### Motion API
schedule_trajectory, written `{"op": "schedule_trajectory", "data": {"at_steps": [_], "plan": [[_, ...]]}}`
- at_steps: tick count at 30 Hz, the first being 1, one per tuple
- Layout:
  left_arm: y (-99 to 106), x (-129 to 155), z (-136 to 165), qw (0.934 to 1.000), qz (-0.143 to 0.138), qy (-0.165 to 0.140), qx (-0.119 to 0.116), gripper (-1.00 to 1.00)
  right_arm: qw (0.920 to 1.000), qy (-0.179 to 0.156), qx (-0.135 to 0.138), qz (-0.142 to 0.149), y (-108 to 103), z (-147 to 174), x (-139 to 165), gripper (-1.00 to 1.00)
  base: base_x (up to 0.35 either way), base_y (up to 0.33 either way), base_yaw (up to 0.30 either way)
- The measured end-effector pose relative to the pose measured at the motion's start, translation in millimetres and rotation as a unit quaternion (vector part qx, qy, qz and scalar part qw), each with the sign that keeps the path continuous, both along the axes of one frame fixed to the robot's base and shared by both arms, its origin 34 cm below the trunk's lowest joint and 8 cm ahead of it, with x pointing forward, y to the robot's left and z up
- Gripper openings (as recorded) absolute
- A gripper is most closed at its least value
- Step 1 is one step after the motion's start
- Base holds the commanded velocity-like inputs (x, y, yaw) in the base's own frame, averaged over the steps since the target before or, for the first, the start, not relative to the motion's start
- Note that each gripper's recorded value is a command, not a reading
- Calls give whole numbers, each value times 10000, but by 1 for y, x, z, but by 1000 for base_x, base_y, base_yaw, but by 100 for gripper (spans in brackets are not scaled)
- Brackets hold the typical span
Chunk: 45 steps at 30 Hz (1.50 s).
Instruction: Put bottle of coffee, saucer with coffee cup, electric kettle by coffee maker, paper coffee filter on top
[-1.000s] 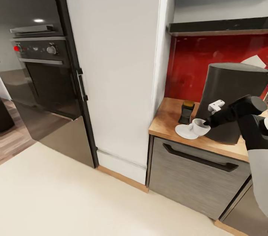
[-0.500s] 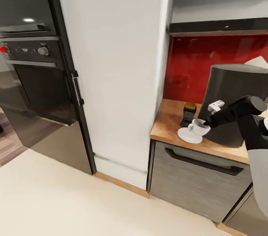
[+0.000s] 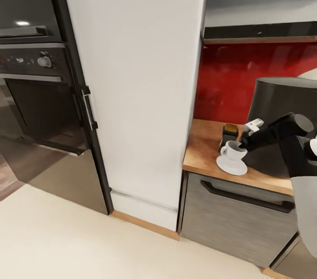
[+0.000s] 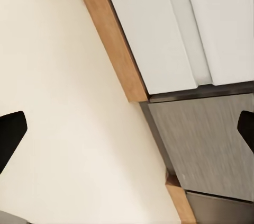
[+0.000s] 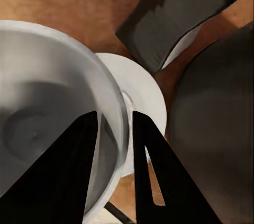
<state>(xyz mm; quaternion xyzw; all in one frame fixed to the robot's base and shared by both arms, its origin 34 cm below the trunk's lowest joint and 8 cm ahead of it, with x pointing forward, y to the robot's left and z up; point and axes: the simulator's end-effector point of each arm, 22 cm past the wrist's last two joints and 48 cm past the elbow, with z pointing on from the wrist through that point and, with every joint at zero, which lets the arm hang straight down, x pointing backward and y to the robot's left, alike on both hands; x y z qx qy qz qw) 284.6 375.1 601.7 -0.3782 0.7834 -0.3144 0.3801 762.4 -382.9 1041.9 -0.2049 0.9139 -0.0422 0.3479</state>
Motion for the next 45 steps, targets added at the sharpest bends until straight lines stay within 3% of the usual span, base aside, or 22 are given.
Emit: {"op": "schedule_trajectory", "data": {"at_steps": [26,39,45], "plan": [[0,3,2,10000,2,-67,0,100,9999,114,60,-31,-1,-5,-4,-100,53,48,-142],[1,3,2,10000,10,-72,3,100,9996,253,151,32,12,-17,-2,-100,0,0,-18],[1,3,2,10000,11,-73,3,100,9995,289,106,98,29,-22,2,-100,0,0,0]]}}
